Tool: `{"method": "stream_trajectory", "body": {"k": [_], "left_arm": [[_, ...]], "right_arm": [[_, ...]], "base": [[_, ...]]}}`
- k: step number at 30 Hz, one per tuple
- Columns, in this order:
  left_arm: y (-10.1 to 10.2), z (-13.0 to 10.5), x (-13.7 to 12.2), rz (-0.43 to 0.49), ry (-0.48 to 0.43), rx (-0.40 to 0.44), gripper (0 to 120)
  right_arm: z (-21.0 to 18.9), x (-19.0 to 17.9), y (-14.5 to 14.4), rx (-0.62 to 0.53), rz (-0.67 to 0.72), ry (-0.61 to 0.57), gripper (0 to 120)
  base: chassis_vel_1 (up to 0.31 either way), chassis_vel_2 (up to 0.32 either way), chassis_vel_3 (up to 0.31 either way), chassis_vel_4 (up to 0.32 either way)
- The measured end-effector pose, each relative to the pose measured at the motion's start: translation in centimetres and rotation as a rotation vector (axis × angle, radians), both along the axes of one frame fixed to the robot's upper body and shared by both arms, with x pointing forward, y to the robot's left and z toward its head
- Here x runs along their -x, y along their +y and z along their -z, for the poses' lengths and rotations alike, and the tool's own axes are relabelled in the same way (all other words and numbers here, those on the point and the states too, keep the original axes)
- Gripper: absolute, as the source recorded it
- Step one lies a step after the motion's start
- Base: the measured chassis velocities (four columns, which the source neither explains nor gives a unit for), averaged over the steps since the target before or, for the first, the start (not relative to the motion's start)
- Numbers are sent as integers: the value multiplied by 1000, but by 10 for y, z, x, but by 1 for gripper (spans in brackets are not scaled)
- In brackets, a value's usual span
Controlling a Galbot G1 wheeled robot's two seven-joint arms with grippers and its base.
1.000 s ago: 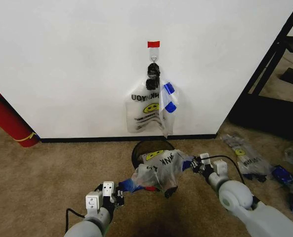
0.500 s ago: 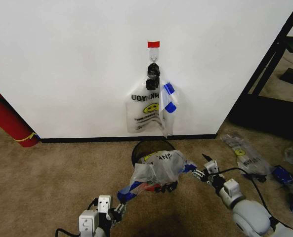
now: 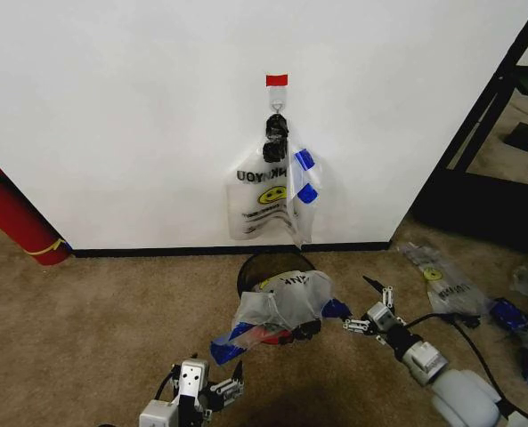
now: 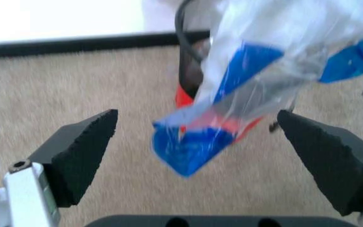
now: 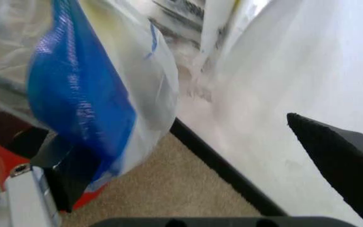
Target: Pick up the garbage bag from the wall and place it over the trash bin.
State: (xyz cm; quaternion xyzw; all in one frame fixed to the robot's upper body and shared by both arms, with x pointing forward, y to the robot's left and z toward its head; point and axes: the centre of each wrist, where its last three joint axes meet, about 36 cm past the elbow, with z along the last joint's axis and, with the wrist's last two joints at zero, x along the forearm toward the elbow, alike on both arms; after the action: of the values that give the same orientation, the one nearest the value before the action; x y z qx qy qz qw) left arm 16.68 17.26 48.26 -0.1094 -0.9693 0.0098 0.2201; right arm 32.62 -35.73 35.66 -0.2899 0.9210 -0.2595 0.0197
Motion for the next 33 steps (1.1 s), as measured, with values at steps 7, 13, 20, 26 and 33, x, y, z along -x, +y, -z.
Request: {"method": "stream_trajectory", "body": {"k": [7, 13, 20, 26, 33], "left_arm": [[2, 9, 1, 9, -171, -53, 100], [5, 24, -14, 61, -266, -82, 100], [14, 6, -44, 96, -350, 1, 100], [22, -11, -62, 131, -352, 26, 100], [23, -22, -105, 146, -302, 66, 99]], "right_arm": [[-4, 5, -24, 11, -67, -42, 100], [-9, 1, -26, 8, -137, -104, 100], [-22, 1, -33, 5, -265, -150, 100], [-24, 13, -57, 25, -309, -154, 100], [-28, 41, -76, -72, -238, -145, 100]], "base": [[0, 0, 0, 0], [0, 0, 0, 0], [0, 0, 0, 0], [0, 0, 0, 0], [0, 0, 0, 0]]}}
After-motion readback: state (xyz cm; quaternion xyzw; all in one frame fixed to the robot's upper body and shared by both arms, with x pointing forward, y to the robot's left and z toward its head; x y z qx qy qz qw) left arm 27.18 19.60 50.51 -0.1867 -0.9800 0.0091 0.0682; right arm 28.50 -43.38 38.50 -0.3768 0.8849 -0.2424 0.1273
